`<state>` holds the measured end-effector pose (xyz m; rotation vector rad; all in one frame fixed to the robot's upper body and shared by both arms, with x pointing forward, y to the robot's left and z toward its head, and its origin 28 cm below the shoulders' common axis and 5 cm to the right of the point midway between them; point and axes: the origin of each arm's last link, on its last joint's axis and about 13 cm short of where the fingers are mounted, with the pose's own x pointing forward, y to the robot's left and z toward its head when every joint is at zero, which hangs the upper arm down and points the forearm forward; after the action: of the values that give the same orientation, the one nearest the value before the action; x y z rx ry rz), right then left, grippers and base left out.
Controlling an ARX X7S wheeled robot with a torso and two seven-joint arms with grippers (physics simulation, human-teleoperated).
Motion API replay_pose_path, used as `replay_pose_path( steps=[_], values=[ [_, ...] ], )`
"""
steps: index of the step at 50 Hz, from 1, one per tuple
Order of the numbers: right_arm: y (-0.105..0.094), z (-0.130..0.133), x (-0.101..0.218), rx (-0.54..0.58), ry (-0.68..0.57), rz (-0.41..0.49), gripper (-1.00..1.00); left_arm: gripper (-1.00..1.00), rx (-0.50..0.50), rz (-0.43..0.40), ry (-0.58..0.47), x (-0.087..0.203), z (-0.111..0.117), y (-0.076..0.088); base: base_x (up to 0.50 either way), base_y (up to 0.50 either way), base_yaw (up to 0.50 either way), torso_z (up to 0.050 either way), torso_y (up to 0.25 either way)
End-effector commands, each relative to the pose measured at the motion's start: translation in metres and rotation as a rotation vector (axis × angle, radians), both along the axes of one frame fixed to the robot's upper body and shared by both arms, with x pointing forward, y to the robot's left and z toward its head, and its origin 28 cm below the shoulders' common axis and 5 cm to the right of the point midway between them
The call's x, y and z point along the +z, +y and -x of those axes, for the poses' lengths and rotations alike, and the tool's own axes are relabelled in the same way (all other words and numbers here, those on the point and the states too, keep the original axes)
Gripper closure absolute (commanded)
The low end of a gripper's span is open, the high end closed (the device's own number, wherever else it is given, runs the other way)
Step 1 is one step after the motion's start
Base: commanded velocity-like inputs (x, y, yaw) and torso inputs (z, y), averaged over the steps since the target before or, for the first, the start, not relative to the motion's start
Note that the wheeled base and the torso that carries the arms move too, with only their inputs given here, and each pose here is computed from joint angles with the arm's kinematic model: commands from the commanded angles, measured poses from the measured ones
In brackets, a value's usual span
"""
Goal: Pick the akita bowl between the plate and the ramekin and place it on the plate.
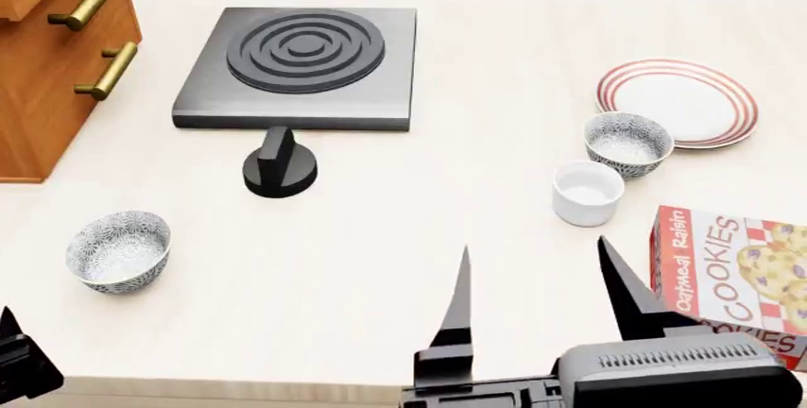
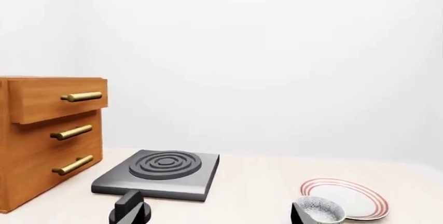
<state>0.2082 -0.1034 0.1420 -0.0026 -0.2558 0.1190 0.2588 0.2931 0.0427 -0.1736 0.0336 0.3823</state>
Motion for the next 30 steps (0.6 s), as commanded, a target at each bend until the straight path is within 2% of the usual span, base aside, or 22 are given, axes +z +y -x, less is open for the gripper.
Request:
replay_pose_path(
  steps=[1, 11, 30],
  values=[
    [-0.0012, 0.0064, 0.012, 0.003, -0.038, -0.001, -1.0, -1.0, 0.009, -0.003, 0.001, -0.0015, -0.0005, 0.001, 0.0, 0.0, 0.0, 0.0, 0.0],
    [-0.0015, 0.0112, 0.0144, 0.028, -0.019, -0.042, -1.0, -1.0, 0.0, -0.007, -0.003, -0.001, -0.0001, 0.0, 0.0, 0.0, 0.0, 0.0, 0.0],
    [-0.0002, 0.0099, 0.0128, 0.041, -0.006, -0.047, -1.0, -1.0, -0.001, -0.012, -0.003, -0.0015, 0.0001, 0.0002, 0.0, -0.01, 0.0, 0.0, 0.0]
  ],
)
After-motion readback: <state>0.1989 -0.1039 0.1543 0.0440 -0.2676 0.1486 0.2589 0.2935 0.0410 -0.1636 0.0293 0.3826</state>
